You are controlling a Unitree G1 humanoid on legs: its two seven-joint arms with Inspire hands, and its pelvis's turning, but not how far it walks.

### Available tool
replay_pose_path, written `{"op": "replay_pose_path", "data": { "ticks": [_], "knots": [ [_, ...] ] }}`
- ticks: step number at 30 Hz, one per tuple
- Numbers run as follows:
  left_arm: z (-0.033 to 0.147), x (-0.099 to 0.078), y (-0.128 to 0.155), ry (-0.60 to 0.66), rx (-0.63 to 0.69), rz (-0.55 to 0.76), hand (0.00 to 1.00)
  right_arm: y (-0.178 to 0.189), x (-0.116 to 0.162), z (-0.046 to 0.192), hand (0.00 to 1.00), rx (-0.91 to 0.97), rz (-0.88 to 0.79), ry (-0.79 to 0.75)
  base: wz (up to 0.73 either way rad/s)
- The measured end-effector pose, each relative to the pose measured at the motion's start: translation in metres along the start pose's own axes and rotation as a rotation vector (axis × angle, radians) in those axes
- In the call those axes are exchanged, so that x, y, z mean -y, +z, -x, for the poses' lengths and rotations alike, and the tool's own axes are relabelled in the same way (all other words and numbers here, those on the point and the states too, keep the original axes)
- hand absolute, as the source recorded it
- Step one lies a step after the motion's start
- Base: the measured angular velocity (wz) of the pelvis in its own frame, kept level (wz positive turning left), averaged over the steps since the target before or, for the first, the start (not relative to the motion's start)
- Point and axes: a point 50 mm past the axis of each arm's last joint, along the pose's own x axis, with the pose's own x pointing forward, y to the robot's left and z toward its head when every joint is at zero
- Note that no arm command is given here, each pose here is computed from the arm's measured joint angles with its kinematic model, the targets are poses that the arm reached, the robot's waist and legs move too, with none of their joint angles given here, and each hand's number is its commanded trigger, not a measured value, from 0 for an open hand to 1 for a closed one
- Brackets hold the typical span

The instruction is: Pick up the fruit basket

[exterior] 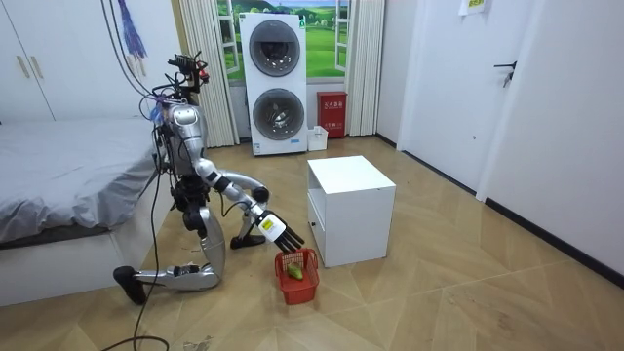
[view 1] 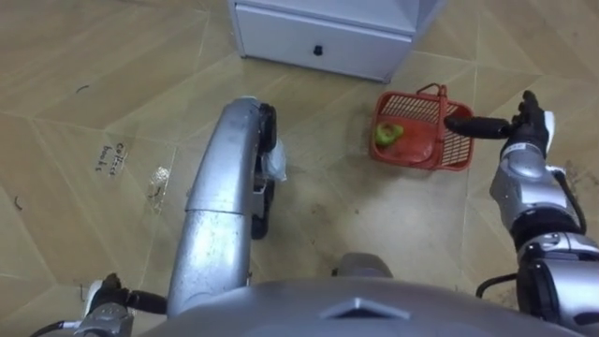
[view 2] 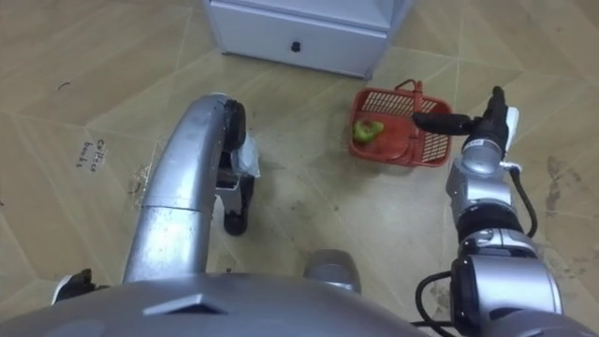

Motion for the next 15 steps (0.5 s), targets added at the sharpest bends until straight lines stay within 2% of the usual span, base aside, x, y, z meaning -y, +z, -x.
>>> {"op": "replay_pose_path", "data": {
  "ticks": [9,15],
  "knots": [
    [-0.001,-0.008,-0.004,-0.032,-0.008,-0.019,0.0,0.007,0.032,-0.012,0.0,-0.028,0.02,-0.054,0.04],
    [-0.002,-0.011,0.0,-0.081,0.012,-0.061,0.0,0.013,0.035,-0.016,0.0,-0.025,0.078,-0.004,0.01]
  ]
}}
